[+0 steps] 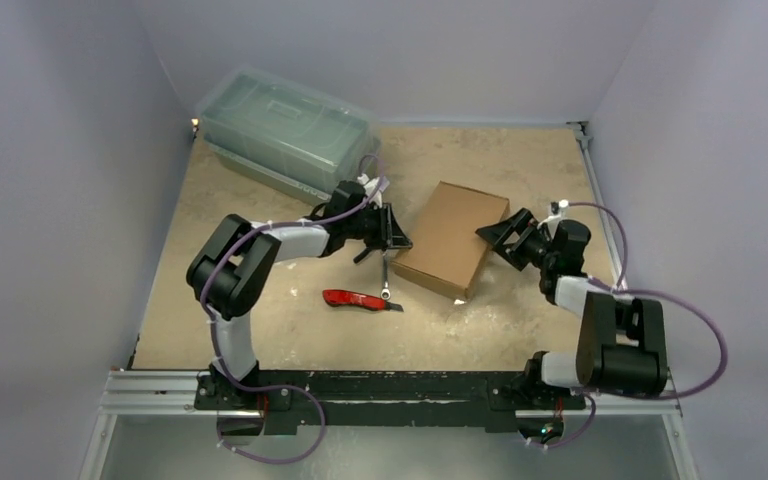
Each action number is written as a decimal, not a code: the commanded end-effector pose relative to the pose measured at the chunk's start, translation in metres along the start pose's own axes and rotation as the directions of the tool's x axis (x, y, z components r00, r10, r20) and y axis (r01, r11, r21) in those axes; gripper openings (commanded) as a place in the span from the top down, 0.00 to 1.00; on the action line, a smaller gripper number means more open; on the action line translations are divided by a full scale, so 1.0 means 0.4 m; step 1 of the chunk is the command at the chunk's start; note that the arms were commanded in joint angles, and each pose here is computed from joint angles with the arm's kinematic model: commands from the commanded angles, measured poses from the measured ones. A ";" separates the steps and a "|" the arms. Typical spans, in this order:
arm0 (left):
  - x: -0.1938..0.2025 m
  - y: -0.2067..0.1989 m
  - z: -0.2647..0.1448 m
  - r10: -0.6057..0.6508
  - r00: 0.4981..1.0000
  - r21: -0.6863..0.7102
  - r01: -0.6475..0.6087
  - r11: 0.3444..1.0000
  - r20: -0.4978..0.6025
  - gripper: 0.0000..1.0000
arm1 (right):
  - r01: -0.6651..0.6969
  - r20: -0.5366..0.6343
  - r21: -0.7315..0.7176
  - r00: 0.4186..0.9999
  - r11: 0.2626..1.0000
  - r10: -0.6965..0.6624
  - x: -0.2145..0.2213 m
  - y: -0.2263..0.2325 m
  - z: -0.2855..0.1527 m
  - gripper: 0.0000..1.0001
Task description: Unpack the express box
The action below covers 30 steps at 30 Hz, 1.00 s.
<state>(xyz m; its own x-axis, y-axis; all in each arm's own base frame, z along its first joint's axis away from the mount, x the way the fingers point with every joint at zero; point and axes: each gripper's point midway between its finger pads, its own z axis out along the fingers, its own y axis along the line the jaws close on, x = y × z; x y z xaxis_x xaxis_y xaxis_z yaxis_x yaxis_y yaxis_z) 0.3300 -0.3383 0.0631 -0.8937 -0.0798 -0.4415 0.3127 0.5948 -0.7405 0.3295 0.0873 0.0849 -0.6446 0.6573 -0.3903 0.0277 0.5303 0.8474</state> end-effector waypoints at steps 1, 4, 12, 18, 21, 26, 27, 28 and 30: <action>0.195 0.035 0.092 -0.023 0.983 -0.132 -0.002 0.991 -0.184 0.85 | 0.088 -0.062 -0.133 0.993 0.987 -0.097 0.008 0.164 -0.051 0.06; 0.205 -0.024 0.121 -0.030 0.981 -0.066 0.018 0.998 -0.191 0.85 | 0.118 -0.027 -0.086 0.992 0.989 -0.121 -0.011 0.191 -0.081 0.06; 0.205 -0.074 0.130 -0.015 0.985 -0.063 0.004 0.998 -0.170 0.84 | 0.184 -0.018 -0.015 0.983 0.983 -0.185 -0.027 0.217 -0.103 0.06; 0.188 -0.077 0.103 0.015 0.988 -0.102 -0.031 0.994 -0.157 0.82 | 0.252 -0.024 -0.001 0.967 0.968 -0.252 -0.021 0.225 -0.108 0.04; 0.173 -0.083 0.081 0.034 0.990 -0.121 -0.051 0.991 -0.137 0.81 | 0.297 -0.048 0.000 0.954 0.955 -0.296 -0.008 0.248 -0.109 0.02; 0.137 -0.104 0.045 0.075 0.992 -0.146 -0.089 0.985 -0.099 0.79 | 0.288 -0.062 -0.037 0.955 0.957 -0.290 0.021 0.279 -0.117 0.01; 0.127 -0.113 0.039 0.085 0.993 -0.142 -0.097 0.985 -0.086 0.78 | 0.278 -0.062 -0.044 0.958 0.959 -0.281 0.024 0.284 -0.121 0.01; 0.123 -0.115 0.031 0.090 0.993 -0.153 -0.101 0.983 -0.083 0.76 | 0.269 -0.063 -0.052 0.960 0.962 -0.272 0.028 0.290 -0.125 0.01; 0.115 -0.115 0.014 0.098 0.992 -0.174 -0.110 0.979 -0.077 0.74 | 0.246 -0.061 -0.064 0.966 0.967 -0.250 0.037 0.300 -0.135 0.01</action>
<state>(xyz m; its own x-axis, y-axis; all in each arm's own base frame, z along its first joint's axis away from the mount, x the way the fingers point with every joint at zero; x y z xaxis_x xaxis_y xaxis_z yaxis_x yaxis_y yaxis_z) 0.2650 -0.3836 0.0451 -0.9174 0.0546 -0.3941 0.3119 0.7138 -0.6270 0.2877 0.1285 0.1808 -0.6925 0.4495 -0.5642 -0.1628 0.6646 0.7293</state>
